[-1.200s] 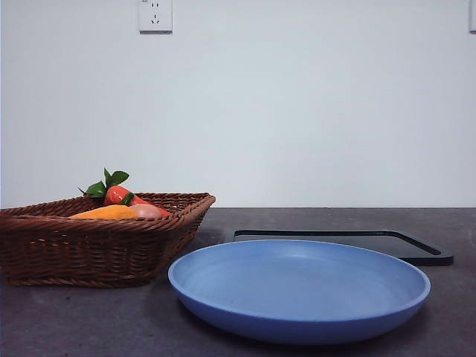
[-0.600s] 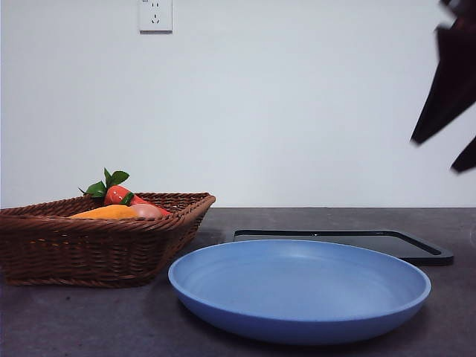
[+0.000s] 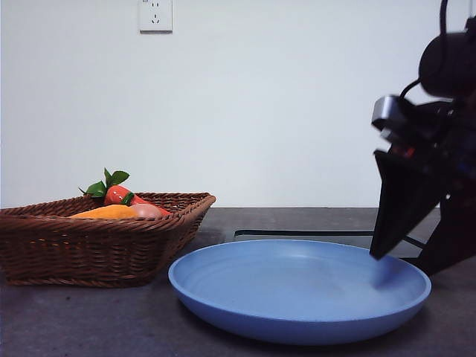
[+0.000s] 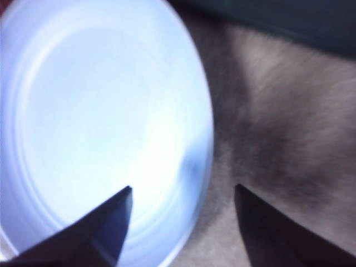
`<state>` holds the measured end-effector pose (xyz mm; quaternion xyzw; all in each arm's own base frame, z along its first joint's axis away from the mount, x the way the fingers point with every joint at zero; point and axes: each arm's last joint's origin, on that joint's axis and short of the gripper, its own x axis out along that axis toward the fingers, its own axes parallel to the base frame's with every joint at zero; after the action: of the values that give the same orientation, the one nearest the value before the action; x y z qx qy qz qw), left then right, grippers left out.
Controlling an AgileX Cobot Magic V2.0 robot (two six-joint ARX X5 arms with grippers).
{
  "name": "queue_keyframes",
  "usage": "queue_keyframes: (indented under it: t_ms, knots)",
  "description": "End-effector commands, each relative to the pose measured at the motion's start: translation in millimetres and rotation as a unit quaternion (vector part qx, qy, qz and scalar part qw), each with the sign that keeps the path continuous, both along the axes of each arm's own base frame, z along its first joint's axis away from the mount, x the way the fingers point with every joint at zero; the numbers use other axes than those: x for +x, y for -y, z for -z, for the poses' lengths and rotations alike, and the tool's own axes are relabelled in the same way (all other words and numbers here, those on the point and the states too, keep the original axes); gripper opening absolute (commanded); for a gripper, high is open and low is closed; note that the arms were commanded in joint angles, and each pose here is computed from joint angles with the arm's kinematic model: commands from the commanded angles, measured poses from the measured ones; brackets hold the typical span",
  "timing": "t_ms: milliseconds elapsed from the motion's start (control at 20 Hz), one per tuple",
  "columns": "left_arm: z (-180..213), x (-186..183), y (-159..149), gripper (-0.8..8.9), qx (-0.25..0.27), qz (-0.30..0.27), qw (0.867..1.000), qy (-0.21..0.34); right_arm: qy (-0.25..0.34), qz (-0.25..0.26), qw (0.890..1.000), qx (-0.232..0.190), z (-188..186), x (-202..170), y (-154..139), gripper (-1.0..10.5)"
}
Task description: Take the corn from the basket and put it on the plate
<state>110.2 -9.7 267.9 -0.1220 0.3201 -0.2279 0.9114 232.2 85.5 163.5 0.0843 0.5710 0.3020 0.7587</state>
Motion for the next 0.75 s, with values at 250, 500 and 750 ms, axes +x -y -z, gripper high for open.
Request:
queue_keyframes:
  t_ms: [250, 500, 750]
  knots:
    - [-5.8, 1.0, 0.2, 4.17, -0.003, 0.001, 1.000, 0.011, -0.008, -0.008, 1.000, -0.008, 8.8, 6.4, -9.3, 0.9]
    - [-6.0, 1.2, 0.2, 4.16, -0.003, 0.002, 1.000, 0.013, -0.007, 0.006, 1.000, -0.018, 9.0, 7.2, -8.7, 0.0]
    - [-4.9, 6.2, 2.9, 4.13, -0.002, 0.013, 1.000, 0.001, -0.003, 0.017, 1.000, -0.013, 3.4, 6.3, -8.1, 0.0]
